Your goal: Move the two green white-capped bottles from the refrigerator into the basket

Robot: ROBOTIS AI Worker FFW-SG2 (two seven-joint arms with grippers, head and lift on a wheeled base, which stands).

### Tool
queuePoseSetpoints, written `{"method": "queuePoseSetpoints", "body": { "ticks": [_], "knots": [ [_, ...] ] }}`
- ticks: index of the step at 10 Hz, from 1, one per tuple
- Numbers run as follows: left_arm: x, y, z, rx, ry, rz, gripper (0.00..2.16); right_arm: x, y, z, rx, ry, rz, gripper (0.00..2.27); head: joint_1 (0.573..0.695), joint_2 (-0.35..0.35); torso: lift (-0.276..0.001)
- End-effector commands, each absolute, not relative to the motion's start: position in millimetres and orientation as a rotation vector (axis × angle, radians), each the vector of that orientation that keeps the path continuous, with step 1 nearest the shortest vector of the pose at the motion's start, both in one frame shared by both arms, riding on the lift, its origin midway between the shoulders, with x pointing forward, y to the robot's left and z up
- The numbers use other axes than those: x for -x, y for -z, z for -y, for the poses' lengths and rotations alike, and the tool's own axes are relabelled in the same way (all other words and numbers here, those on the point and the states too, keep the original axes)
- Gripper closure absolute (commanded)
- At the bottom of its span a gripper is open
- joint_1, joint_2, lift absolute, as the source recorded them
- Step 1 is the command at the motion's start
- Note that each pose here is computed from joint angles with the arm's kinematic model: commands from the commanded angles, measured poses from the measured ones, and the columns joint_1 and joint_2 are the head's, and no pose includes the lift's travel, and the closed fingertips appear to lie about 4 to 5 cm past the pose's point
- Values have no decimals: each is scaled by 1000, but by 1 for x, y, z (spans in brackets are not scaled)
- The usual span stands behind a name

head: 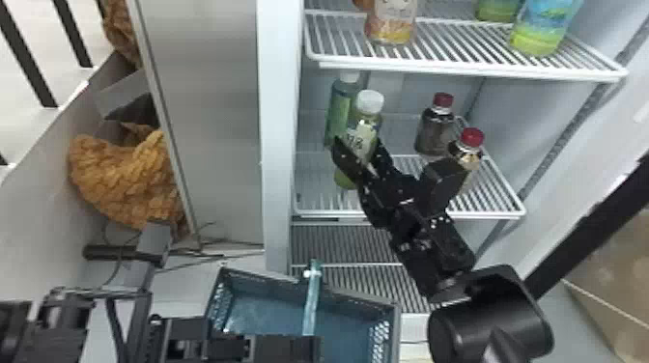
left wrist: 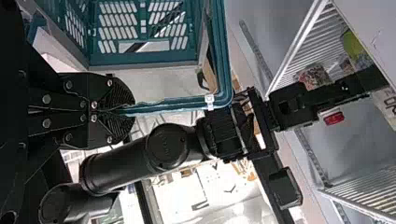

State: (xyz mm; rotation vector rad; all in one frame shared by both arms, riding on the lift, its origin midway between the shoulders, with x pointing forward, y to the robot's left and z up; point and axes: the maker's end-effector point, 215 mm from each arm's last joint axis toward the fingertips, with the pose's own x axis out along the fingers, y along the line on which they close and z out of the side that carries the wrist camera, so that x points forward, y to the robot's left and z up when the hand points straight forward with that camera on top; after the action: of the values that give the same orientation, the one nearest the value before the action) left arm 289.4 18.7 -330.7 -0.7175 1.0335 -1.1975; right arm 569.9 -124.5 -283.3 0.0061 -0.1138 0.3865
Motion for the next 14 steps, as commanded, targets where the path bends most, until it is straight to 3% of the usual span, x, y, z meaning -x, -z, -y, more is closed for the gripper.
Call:
{"method": "queuePoseSetpoints", "body": {
  "ticks": [1, 7, 14],
  "knots": [
    [-289, 331, -19, 719, 1196, -1034, 1161, -558, 282, 127, -4, -393, 100, 903, 695, -138, -263],
    [-288, 332, -20, 721, 1194, -1037, 1161, -495, 264, 129, -30, -434, 70, 903, 695, -155, -263],
    [-288, 333, -21, 721, 1190, -1040, 1161, -415, 275, 139, -78, -443, -64, 903, 695, -181, -263]
  ]
}}
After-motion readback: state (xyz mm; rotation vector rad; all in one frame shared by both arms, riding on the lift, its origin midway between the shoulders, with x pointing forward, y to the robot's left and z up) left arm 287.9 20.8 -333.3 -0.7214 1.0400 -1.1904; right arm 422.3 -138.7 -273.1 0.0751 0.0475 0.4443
